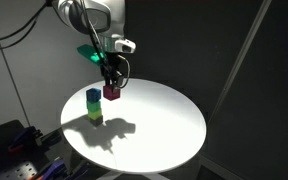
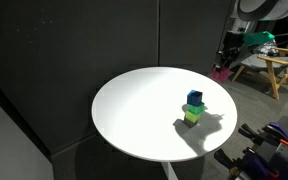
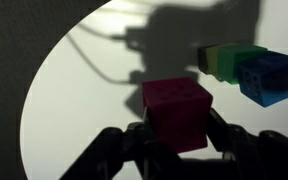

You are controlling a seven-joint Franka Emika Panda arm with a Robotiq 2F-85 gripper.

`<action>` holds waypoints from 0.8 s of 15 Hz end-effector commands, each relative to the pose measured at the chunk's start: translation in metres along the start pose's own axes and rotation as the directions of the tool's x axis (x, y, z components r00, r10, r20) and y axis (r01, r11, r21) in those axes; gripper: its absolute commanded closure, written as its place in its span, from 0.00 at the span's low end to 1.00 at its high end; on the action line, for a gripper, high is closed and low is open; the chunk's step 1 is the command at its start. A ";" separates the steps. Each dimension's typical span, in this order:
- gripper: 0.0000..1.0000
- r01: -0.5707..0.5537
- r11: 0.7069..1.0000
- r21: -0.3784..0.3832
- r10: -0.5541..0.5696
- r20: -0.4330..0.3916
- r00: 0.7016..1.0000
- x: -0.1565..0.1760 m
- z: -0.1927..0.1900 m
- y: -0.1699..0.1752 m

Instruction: Put the pink block on the table

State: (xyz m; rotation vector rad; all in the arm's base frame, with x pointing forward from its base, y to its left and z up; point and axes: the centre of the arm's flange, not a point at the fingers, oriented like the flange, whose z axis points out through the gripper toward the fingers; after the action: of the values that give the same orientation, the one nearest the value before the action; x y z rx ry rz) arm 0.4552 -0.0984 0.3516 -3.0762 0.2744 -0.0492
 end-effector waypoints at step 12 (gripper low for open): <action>0.47 -0.039 0.999 -0.013 0.040 0.022 0.999 0.005 0.035 0.019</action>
State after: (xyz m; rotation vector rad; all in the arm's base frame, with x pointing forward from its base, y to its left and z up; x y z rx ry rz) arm 0.4582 -0.1166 0.3159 -3.0806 0.3355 -0.0109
